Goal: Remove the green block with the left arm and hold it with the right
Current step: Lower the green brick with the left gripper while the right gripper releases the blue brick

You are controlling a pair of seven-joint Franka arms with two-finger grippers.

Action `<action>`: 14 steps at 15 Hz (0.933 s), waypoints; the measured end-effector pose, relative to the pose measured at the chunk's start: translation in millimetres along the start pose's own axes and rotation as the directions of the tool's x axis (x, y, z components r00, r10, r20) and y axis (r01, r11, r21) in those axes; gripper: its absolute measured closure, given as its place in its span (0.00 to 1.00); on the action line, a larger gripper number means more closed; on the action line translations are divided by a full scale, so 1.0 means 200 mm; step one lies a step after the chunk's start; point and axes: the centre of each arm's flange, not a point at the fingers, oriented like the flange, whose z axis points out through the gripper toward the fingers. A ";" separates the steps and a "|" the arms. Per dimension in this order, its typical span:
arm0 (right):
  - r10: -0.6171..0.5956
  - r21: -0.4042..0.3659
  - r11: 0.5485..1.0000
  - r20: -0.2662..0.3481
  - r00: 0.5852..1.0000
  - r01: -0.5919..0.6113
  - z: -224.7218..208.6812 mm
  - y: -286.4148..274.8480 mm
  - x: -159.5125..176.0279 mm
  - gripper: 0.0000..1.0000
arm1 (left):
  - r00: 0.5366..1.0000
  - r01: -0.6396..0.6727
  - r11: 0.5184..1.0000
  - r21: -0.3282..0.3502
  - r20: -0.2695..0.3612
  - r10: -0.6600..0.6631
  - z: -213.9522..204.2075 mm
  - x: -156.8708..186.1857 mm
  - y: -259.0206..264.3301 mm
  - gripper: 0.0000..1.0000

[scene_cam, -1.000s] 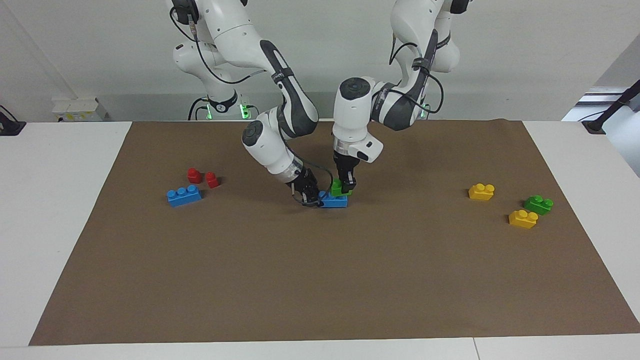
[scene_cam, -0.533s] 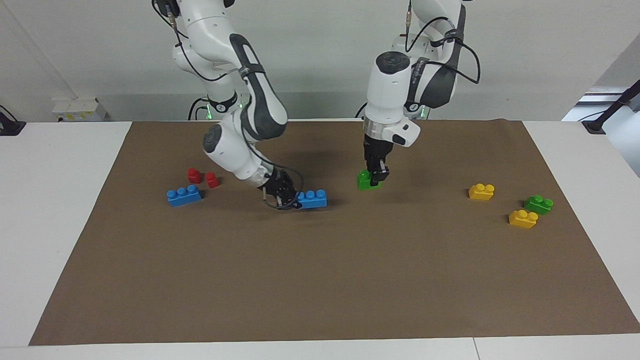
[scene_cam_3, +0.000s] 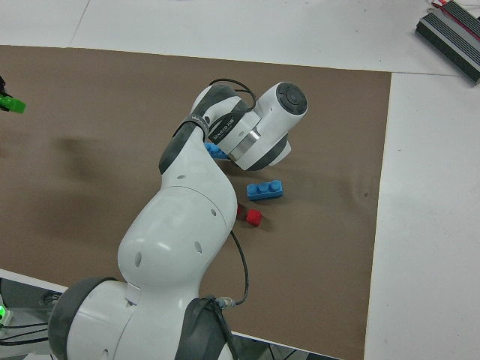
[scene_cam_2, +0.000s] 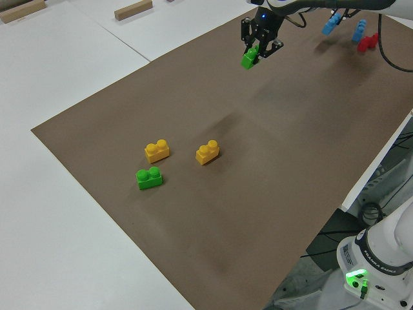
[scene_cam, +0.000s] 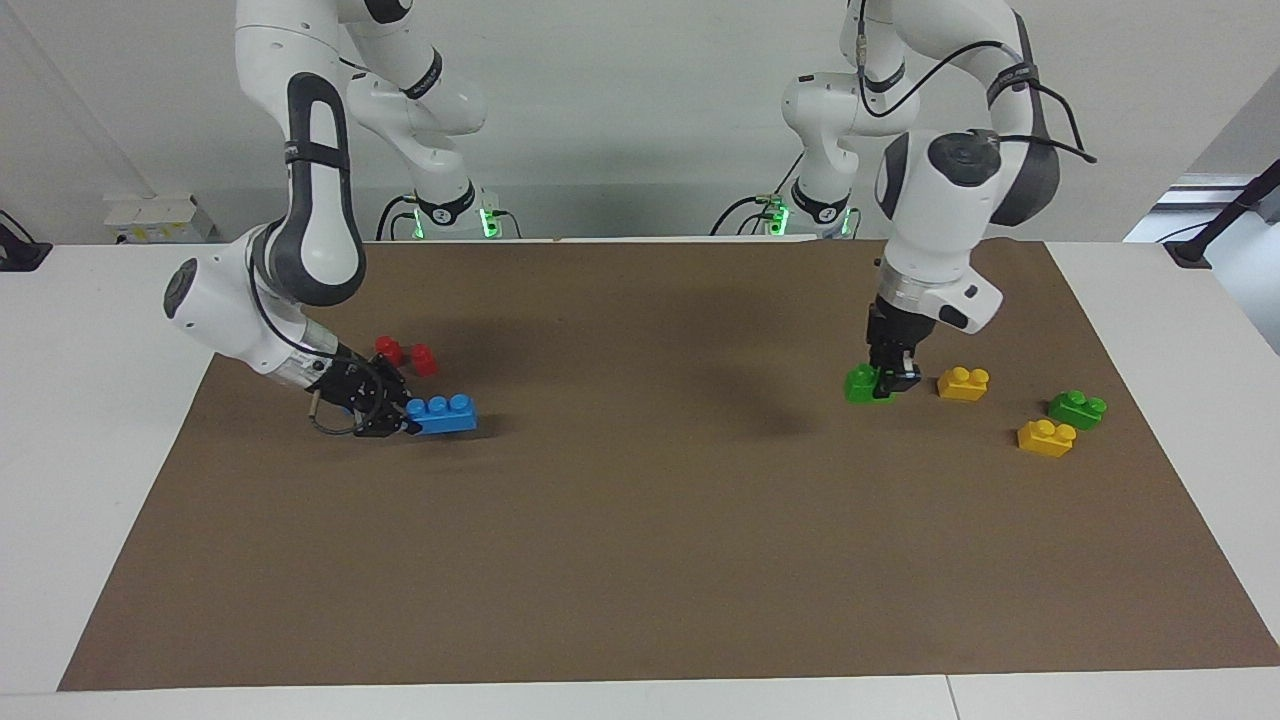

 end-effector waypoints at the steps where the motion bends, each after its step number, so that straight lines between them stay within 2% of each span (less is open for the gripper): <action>1: 0.009 -0.001 1.000 0.001 1.000 -0.009 0.00 0.01 0.03 0.65 | 0.999 -0.032 0.999 0.004 0.009 0.032 0.01 0.12 0.00 0.64; 3: 0.020 -0.007 1.000 0.003 1.000 -0.020 0.02 0.01 0.07 0.65 | 0.997 -0.074 0.997 0.006 0.026 0.074 0.03 0.31 -0.01 0.64; 5: 0.016 -0.012 1.000 0.002 1.000 -0.016 0.05 0.02 0.08 0.65 | 0.995 -0.099 0.995 -0.002 0.030 0.099 0.05 0.41 -0.01 0.64; 14: 0.013 -0.016 1.000 -0.001 1.000 -0.013 0.09 0.01 0.11 0.65 | 0.972 -0.231 0.973 -0.010 0.036 0.231 0.41 0.55 0.04 0.64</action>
